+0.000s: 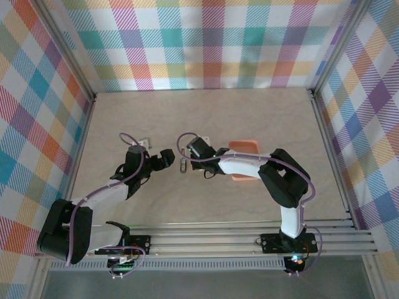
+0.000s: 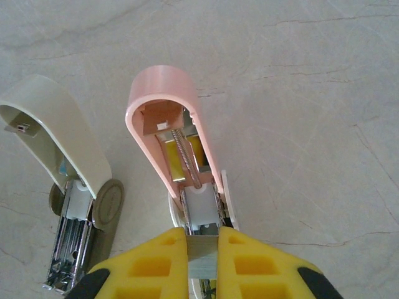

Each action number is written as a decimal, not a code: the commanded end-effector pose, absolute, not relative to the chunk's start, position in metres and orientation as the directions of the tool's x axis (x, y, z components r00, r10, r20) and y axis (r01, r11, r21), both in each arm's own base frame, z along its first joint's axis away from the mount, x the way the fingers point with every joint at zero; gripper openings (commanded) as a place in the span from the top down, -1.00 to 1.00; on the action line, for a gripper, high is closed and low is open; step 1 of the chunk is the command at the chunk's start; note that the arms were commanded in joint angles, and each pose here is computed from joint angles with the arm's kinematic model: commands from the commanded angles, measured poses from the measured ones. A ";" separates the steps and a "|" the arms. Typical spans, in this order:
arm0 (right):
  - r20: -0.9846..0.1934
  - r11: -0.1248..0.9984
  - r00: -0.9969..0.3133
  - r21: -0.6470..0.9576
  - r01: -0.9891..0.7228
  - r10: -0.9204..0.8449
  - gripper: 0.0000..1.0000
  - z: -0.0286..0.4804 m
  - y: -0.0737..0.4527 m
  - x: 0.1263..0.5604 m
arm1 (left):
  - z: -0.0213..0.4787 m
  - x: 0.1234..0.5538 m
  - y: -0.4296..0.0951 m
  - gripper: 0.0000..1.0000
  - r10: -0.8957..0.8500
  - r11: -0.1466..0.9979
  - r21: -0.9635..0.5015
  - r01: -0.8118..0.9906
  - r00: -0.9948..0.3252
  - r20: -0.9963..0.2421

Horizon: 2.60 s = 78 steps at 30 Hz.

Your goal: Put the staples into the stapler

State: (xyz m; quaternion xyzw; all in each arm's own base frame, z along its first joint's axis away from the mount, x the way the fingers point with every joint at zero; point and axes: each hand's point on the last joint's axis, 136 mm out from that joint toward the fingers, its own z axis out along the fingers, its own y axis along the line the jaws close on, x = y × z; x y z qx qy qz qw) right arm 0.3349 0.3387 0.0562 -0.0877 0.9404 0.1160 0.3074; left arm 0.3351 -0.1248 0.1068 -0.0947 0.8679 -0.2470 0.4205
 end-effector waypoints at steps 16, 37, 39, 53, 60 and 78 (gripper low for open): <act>-0.596 0.956 -0.788 0.115 -0.271 -0.152 0.72 0.054 0.332 0.333 | 0.110 0.339 -0.124 -0.97 -0.391 0.848 -0.527 0.047 -0.615 -0.685; -0.524 0.938 -0.809 0.052 -0.343 -0.267 0.73 0.035 0.326 0.319 | 0.109 0.337 -0.123 -0.97 -0.390 0.850 -0.525 0.046 -0.616 -0.685; -0.522 0.937 -0.809 0.048 -0.346 -0.272 0.73 0.033 0.325 0.319 | 0.109 0.338 -0.123 -0.97 -0.390 0.850 -0.524 0.045 -0.616 -0.685; -0.502 0.908 -0.791 0.025 -0.418 -0.351 0.74 0.027 0.327 0.316 | 0.110 0.338 -0.123 -0.97 -0.390 0.850 -0.525 0.046 -0.615 -0.685; -0.488 0.884 -0.779 0.031 -0.466 -0.393 0.73 0.026 0.330 0.311 | 0.108 0.337 -0.123 -0.97 -0.389 0.851 -0.524 0.043 -0.619 -0.682; -0.446 0.934 -0.837 0.005 -0.357 -0.318 0.70 0.024 0.319 0.315 | 0.109 0.338 -0.123 -0.97 -0.390 0.849 -0.526 0.044 -0.618 -0.682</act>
